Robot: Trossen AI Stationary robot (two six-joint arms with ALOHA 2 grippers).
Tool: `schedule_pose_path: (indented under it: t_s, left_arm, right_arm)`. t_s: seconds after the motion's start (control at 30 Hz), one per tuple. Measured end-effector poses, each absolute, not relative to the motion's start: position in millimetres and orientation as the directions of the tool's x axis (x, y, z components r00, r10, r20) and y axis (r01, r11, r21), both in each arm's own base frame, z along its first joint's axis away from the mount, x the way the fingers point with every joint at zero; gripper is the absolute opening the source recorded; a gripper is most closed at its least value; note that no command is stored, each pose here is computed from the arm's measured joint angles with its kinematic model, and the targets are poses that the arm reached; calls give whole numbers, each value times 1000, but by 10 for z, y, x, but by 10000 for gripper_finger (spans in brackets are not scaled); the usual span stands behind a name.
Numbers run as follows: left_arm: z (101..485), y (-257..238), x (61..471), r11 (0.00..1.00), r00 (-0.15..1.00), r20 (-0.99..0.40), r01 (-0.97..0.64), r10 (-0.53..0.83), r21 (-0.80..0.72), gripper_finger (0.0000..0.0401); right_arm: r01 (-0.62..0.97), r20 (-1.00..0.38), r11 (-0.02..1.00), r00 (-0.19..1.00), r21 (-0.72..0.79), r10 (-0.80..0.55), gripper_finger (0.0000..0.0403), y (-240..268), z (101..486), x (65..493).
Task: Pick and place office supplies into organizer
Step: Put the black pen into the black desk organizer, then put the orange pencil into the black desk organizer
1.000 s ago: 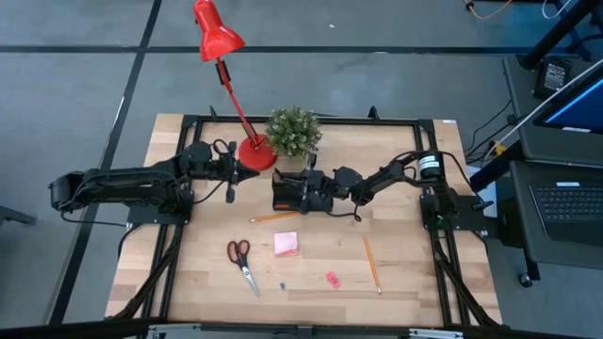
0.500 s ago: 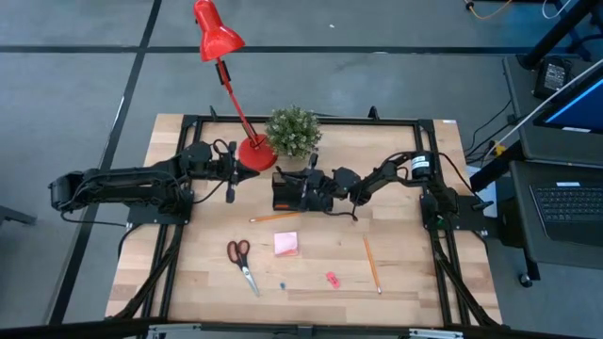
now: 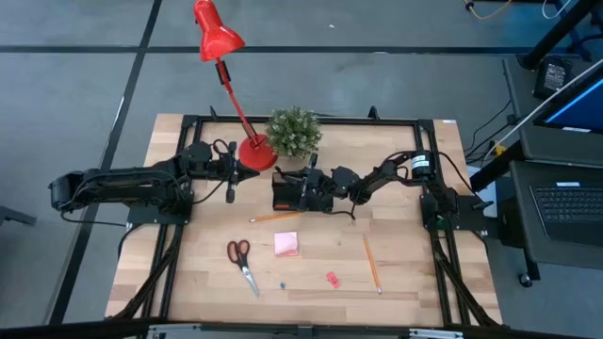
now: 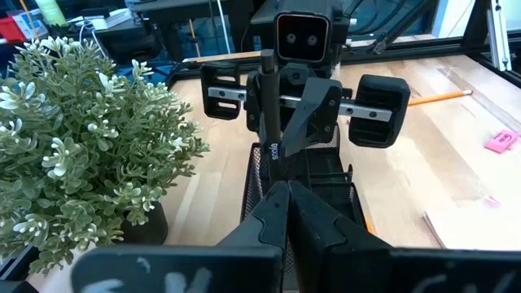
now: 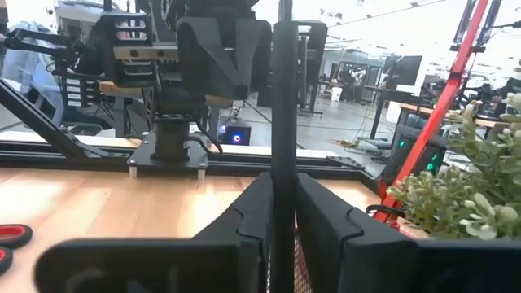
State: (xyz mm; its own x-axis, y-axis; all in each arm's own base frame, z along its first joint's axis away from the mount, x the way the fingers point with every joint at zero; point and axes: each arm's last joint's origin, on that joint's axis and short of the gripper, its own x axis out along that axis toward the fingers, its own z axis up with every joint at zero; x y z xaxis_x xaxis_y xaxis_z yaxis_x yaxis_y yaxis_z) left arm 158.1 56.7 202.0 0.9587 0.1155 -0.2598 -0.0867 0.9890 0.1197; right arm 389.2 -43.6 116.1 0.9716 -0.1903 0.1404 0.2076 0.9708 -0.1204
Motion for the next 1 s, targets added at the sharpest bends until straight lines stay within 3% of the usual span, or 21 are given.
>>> schedule_pose_path:
  t_s: [0.43, 0.67, 1.0]
  left_arm:
    - [2020, 568, 1581, 989, 959, -260, -88, 116, 118, 1]
    - [2020, 568, 1581, 989, 959, -260, -87, 116, 118, 3]
    - [2021, 565, 1582, 991, 959, -260, -88, 113, 106, 2]
  right_arm:
    - [215, 154, 969, 968, -120, -196, 96, -466, 1173, 3885]
    - [217, 251, 966, 952, -138, -178, 106, -391, 1492, 3865]
    - [172, 4, 944, 984, -283, -178, 92, -239, 1900, 3778]
